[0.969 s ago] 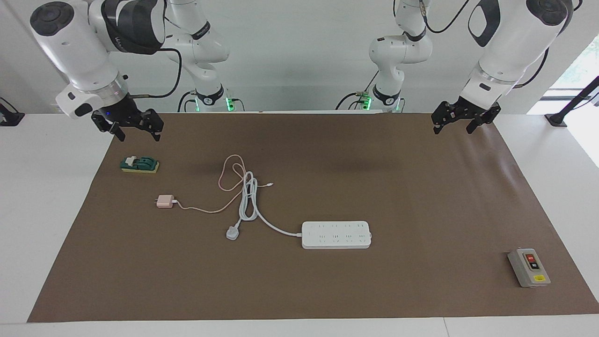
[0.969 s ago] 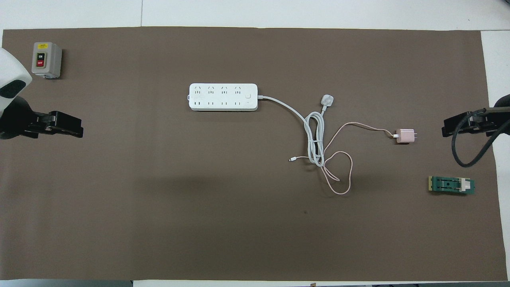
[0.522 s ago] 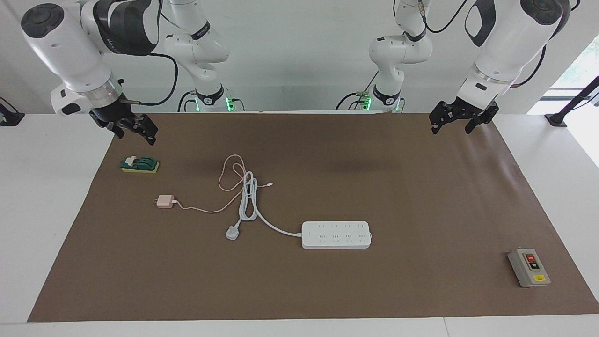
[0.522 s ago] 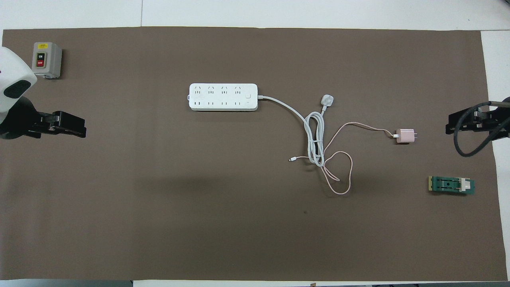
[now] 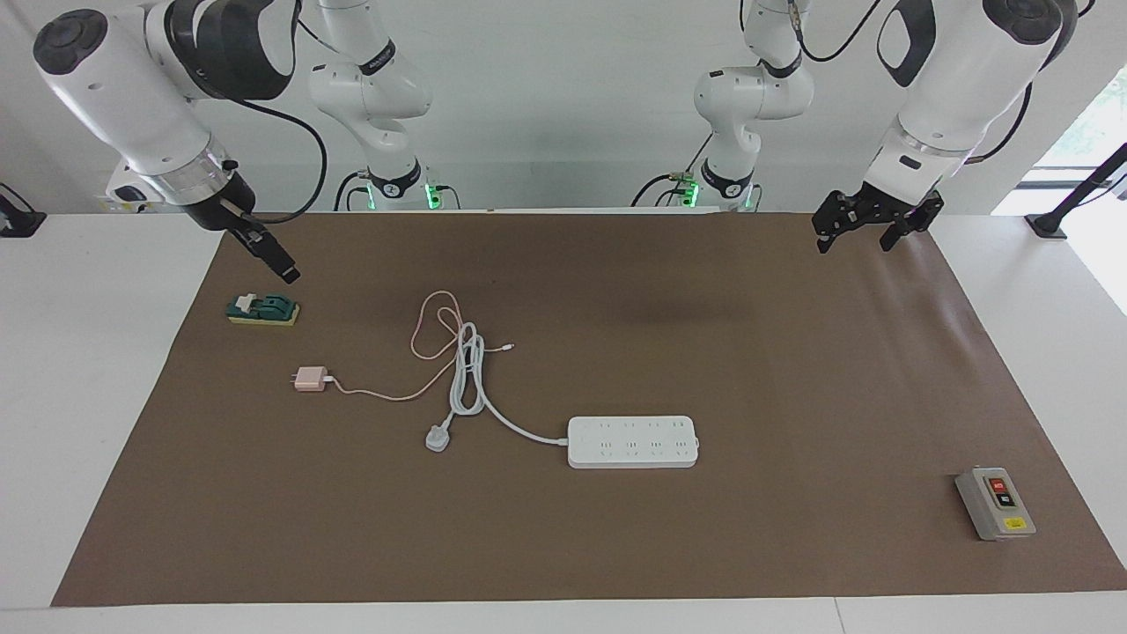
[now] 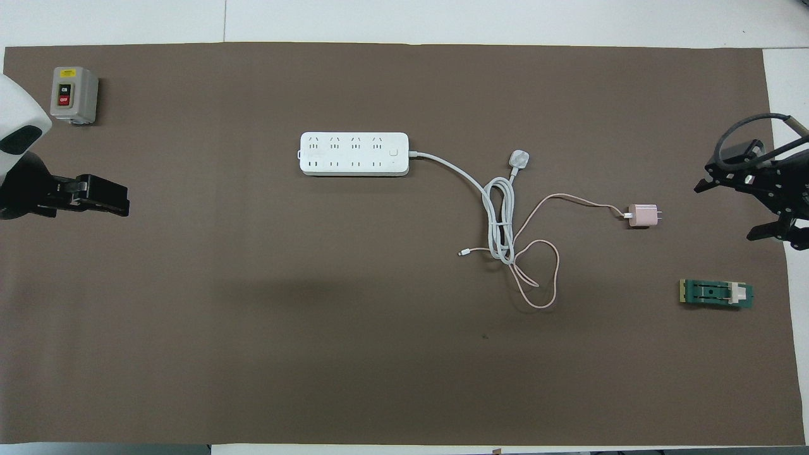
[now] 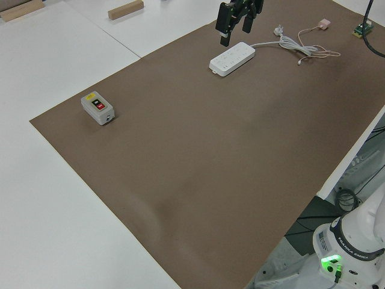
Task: Plug charger into power strip
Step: 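Move the right gripper to the pink charger and grasp it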
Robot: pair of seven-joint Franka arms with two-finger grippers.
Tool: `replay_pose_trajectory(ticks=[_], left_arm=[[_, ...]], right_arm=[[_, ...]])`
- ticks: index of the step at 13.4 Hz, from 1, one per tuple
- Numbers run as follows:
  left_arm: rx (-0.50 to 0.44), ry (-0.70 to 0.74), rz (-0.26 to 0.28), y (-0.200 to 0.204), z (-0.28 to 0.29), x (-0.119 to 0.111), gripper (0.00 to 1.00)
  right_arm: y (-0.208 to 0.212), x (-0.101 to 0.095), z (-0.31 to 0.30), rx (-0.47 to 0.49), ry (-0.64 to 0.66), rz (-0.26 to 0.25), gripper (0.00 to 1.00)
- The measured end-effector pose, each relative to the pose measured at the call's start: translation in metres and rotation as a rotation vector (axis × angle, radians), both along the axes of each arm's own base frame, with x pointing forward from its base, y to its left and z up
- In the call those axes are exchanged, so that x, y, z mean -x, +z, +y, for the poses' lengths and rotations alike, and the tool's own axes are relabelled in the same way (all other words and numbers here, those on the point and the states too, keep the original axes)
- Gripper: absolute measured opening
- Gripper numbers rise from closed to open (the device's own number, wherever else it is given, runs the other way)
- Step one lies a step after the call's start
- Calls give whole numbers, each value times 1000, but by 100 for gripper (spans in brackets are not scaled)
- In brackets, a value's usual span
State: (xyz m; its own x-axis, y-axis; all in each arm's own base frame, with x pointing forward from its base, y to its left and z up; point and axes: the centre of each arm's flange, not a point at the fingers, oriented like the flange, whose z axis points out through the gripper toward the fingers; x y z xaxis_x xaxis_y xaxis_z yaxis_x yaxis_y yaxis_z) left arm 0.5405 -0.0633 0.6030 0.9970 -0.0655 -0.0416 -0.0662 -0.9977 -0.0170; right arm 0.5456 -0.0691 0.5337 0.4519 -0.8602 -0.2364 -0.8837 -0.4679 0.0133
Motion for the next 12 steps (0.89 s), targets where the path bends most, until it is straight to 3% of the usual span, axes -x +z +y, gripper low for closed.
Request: replay_pose_trajectory(ticks=[2,5,7,12], left_arm=[[-1,-4,6,-1,-2,1,100],[2,-6,-5,6,1,0,100],[52,-4,-10,11,-1,0,100],[152,6,-22,22,-6,0,100]], right_arm=[[-29,-5,-27,-60,-126,43,100],[-82,-17,-55,-128,-242,51,100],[-115,-17,-66,-159,-304,44,100],[-188,-16,-83,-267,-433,114,100]])
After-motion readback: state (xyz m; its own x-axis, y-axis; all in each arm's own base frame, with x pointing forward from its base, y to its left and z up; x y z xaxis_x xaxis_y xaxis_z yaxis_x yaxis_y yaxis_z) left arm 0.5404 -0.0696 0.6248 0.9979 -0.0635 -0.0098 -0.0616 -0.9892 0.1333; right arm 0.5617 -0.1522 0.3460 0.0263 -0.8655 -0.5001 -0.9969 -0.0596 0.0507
